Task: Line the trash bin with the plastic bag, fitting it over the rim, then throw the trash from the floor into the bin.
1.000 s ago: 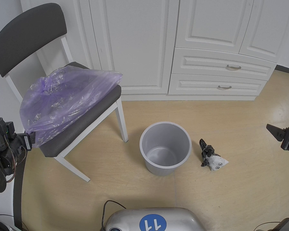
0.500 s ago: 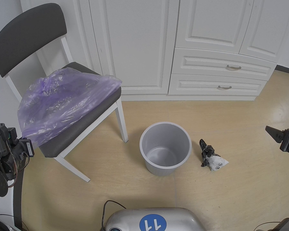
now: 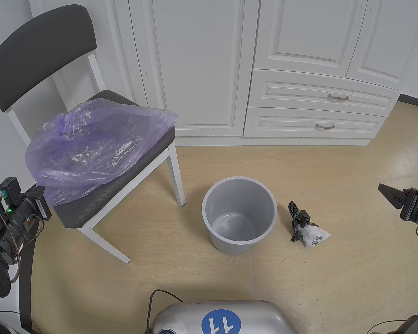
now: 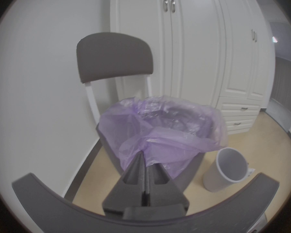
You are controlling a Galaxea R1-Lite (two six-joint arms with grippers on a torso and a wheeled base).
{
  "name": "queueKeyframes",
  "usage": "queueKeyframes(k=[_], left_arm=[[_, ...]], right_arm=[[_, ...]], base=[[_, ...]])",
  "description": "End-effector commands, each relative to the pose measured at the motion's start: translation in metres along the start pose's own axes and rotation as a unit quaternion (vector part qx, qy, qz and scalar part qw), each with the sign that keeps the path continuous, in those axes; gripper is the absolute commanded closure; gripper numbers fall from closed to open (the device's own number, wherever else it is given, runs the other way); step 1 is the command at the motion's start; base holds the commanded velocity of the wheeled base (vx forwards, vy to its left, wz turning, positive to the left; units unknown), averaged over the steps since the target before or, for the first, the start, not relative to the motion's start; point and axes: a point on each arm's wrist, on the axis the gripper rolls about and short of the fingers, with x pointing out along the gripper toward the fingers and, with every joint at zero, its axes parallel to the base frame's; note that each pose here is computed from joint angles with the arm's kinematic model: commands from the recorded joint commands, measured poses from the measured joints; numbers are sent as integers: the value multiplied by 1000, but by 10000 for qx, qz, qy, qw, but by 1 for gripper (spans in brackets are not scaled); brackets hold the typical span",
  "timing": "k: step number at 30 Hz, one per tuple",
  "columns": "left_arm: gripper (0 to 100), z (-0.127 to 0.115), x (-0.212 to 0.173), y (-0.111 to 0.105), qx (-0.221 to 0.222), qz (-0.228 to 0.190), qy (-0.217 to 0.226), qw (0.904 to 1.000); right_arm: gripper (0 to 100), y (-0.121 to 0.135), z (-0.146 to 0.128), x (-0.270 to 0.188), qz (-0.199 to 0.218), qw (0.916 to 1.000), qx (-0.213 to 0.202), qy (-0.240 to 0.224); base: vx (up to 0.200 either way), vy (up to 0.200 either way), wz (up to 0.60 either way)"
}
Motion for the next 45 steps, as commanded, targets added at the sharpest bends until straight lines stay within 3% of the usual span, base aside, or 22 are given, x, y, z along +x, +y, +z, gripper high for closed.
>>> queueKeyframes(k=[1, 4, 8, 9, 12, 18, 20, 33, 36, 42, 45], left_arm=[[100, 23, -39, -30, -52, -981, -765, 9922], [100, 39, -62, -52, -125, -1815, -1207, 9759], [100, 47, -71, -66, -157, -2272, -1262, 9655], [100, 50, -79, -75, -187, -2563, -1227, 9586], [100, 54, -89, -80, -239, -2764, -1258, 9525], [100, 64, -126, -86, -521, -3697, -1618, 9135], [100, 68, -132, -86, -580, -3848, -1697, 9054], [100, 73, -146, -83, -707, -4196, -1780, 8873], [100, 73, -149, -85, -782, -4392, -1728, 8781], [100, 70, -152, -91, -782, -4629, -1615, 8681], [100, 69, -153, -93, -798, -4734, -1571, 8631]], right_arm=[[0, 10, -4, 0, 349, 9994, -65, 26], [0, 17, -6, -1, 555, 9984, -116, 65], [0, 21, -5, -1, 696, 9975, -134, 28], [0, 24, -5, 0, 809, 9966, -147, -48], [0, 28, -5, 2, 912, 9957, -158, -86], [0, 43, -16, 6, 1155, 9926, -313, 182], [0, 47, -21, 5, 1251, 9911, -366, 269], [0, 62, -41, 11, 1696, 9840, -446, 317], [0, 65, -43, 11, 1821, 9817, -397, 394], [0, 85, -36, 26, 2327, 9716, -274, 340], [0, 89, -45, 36, 2501, 9663, -311, 522]], base=[[0, 0, 0], [0, 0, 0], [0, 0, 0], [0, 0, 0], [0, 0, 0], [0, 0, 0], [0, 0, 0], [0, 0, 0], [0, 0, 0], [0, 0, 0], [0, 0, 0]])
